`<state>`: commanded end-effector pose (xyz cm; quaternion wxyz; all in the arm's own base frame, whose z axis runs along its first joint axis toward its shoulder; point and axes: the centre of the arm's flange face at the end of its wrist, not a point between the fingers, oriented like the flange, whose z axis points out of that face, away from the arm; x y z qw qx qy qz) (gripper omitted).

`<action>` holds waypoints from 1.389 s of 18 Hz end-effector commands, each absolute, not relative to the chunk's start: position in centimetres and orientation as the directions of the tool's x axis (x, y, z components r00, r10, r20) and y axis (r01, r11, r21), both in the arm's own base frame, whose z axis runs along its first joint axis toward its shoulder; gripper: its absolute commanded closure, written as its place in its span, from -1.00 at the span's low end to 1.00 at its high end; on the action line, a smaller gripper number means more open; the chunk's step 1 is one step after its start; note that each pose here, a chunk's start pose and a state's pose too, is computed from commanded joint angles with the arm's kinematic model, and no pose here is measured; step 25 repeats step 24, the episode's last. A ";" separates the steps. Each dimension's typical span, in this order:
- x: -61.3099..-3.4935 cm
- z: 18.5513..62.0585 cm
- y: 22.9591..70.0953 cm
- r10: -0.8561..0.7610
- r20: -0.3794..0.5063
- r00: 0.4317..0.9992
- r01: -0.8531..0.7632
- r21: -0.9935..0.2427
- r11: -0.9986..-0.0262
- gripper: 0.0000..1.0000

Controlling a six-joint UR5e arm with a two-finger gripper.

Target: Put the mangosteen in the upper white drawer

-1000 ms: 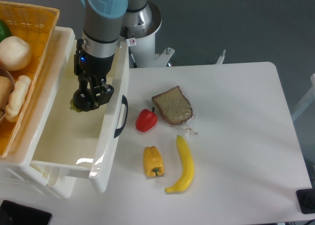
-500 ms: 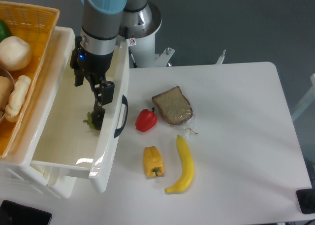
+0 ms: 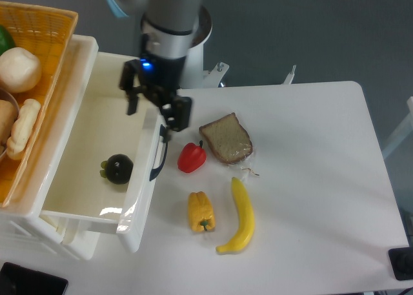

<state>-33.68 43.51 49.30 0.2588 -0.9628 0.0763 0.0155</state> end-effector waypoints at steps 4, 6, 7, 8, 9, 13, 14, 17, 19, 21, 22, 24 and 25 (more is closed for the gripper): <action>-39.8 45.6 40.5 -0.158 -0.085 0.984 -0.180 -0.464 -0.868 -1.00; -42.3 43.0 39.7 -0.142 -0.052 0.988 -0.151 -0.439 -0.886 -1.00; -43.6 42.0 39.2 -0.127 -0.047 0.991 -0.135 -0.415 -0.900 -1.00; -45.0 41.0 38.6 -0.109 -0.044 0.993 -0.118 -0.382 -0.917 -1.00; -46.3 40.1 38.0 -0.097 -0.042 0.994 -0.106 -0.350 -0.931 -1.00; -49.4 35.7 37.7 -0.278 -0.073 0.958 -0.287 -0.168 -0.943 -1.00; -50.4 35.0 37.6 -0.327 -0.081 0.942 -0.335 -0.130 -0.933 -1.00; -52.7 32.5 37.6 -0.397 -0.065 0.915 -0.401 -0.052 -0.915 -1.00; -53.9 31.1 37.3 -0.401 -0.050 0.915 -0.402 -0.024 -0.915 -1.00; -55.3 28.6 37.7 -0.402 -0.036 0.915 -0.403 -0.018 -0.915 -1.00; -55.9 27.5 38.0 -0.404 -0.034 0.914 -0.404 -0.012 -0.915 -1.00; -56.2 26.6 38.3 -0.407 -0.025 0.913 -0.407 -0.007 -0.913 -1.00; -56.2 26.6 38.3 -0.407 -0.025 0.913 -0.407 -0.007 -0.913 -1.00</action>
